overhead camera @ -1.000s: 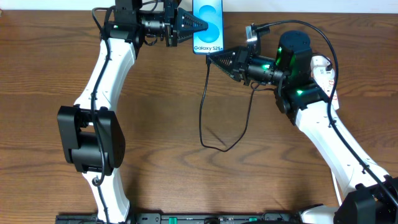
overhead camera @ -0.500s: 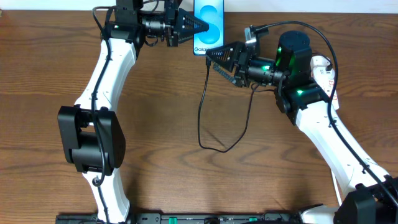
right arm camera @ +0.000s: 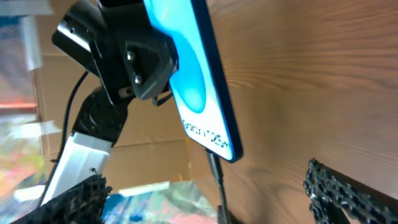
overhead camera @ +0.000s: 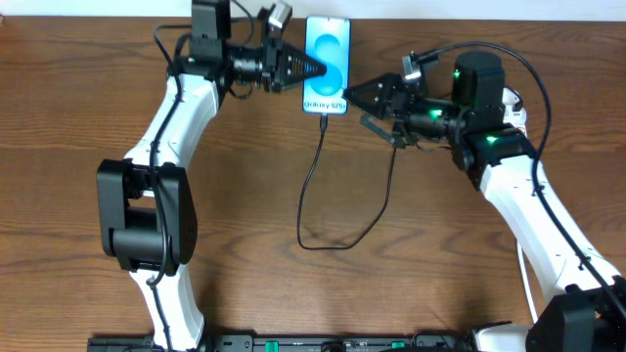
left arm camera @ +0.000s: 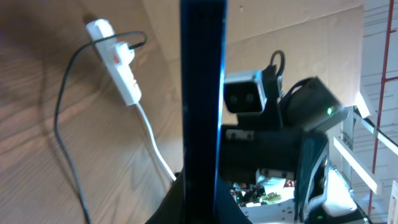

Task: Plug charger to phone and switch on socket
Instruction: 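Lower the phone flat onto the table with the left gripper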

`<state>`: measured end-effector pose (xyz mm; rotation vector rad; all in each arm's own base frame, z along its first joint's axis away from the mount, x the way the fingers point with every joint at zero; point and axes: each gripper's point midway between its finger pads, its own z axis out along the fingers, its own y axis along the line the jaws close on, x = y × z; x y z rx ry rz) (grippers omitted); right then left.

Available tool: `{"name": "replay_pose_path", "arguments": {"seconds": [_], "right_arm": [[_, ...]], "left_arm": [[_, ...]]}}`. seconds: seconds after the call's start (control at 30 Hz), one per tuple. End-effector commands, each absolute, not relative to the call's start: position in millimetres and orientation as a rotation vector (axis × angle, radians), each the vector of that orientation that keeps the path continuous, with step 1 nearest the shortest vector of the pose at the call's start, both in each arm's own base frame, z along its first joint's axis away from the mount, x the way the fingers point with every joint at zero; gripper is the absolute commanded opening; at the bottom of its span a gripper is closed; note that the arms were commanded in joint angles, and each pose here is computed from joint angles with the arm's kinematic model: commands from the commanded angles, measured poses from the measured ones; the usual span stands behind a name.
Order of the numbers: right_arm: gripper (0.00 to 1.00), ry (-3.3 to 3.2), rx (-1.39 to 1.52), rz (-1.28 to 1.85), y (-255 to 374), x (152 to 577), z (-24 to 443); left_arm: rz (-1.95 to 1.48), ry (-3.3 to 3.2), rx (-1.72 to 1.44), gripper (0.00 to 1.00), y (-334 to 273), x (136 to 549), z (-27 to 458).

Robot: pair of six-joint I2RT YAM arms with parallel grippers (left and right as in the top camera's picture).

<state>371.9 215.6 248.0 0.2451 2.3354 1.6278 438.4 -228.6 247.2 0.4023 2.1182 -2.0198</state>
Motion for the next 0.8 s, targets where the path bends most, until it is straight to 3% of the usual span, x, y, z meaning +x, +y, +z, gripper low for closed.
{"name": "replay_pose_path", "arguments": {"seconds": [0.0, 0.37, 0.77], "right_arm": [[0.99, 2.359, 0.222, 1.512, 197.3, 376.1, 232.9], [0.99, 2.572, 0.434, 1.14, 157.7, 367.3, 174.3], [0.99, 2.597, 0.443, 1.07, 151.1, 365.7, 166.8]], "left_arm": [[-1.971, 2.085, 0.463, 0.07, -228.8, 430.4, 239.1], [-1.905, 2.183, 0.399, 0.07, -224.1, 407.1, 162.7], [-1.751, 2.371, 0.365, 0.08, -237.9, 378.0, 97.2]]}}
